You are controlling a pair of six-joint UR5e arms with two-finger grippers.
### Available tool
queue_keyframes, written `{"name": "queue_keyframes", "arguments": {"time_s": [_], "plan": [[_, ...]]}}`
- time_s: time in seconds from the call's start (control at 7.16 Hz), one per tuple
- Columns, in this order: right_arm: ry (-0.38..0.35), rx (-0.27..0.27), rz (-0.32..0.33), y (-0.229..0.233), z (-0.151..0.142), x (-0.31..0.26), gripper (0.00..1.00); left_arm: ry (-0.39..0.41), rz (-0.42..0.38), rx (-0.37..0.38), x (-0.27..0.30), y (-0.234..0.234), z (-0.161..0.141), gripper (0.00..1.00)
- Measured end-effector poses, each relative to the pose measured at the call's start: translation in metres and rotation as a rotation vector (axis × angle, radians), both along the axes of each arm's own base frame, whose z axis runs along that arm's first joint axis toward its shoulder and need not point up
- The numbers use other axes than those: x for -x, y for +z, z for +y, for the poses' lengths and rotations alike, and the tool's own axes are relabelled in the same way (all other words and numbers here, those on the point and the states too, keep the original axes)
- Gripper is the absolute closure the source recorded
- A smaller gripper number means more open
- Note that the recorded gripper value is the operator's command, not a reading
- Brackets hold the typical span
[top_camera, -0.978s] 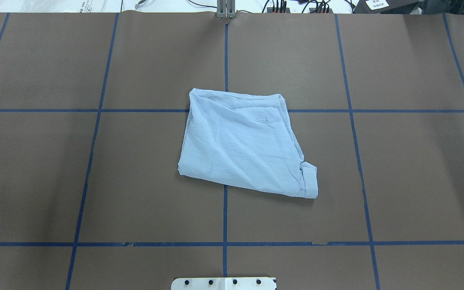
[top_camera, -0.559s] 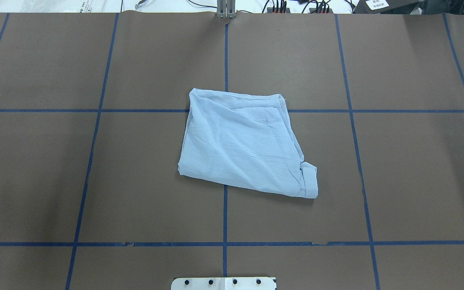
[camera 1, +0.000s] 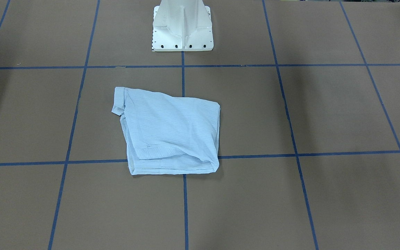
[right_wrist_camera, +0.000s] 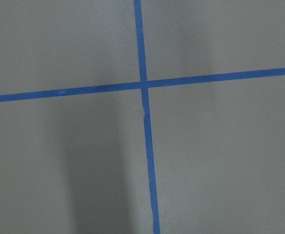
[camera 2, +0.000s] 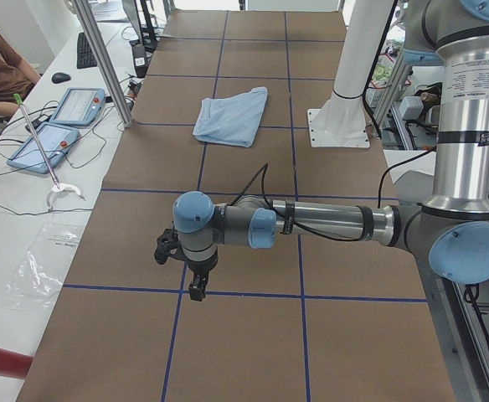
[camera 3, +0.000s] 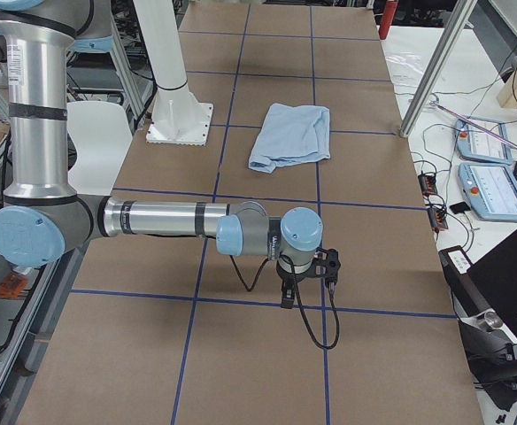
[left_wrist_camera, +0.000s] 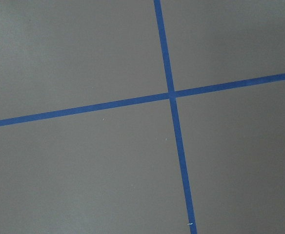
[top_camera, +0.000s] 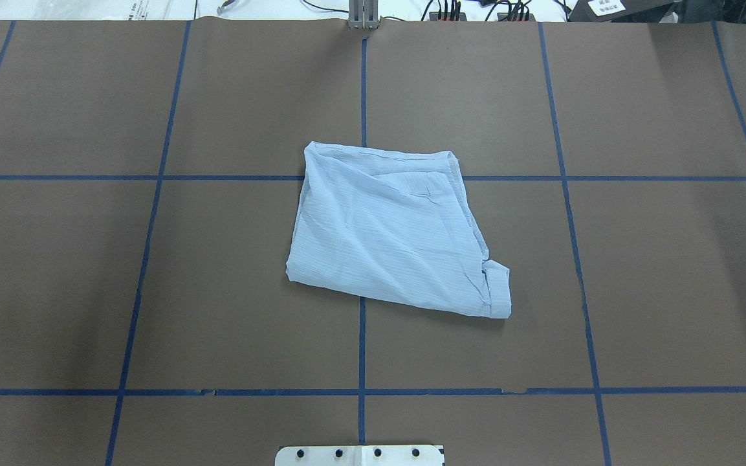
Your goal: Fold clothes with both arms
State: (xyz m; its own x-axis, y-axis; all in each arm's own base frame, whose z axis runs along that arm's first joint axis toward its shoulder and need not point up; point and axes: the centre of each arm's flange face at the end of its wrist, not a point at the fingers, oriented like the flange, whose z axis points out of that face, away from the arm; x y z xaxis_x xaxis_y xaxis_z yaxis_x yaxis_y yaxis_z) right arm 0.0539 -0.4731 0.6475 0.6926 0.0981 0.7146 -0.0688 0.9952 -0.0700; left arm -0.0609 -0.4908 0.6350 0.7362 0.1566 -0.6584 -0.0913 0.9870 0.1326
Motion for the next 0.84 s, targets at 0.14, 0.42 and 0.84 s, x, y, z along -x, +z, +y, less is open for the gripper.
{"name": "queue_keyframes", "arguments": {"time_s": [0.14,0.42,0.84], "plan": [[0.0,0.0,0.0,-0.0002,-0.0002,0.0,0.0,-0.003,0.003,0.004,-0.0003,-0.0001,0.0,0.0],[0.003,-0.001,0.0,-0.0007,-0.0002,-0.0008,0.0,-0.039,0.047,0.043,-0.0035,-0.0021,0.0006,0.0],[0.005,-0.001,0.0,-0.0012,-0.0004,-0.0014,0.0,-0.065,0.075,0.071,-0.0052,-0.0031,0.0017,0.0]]}}
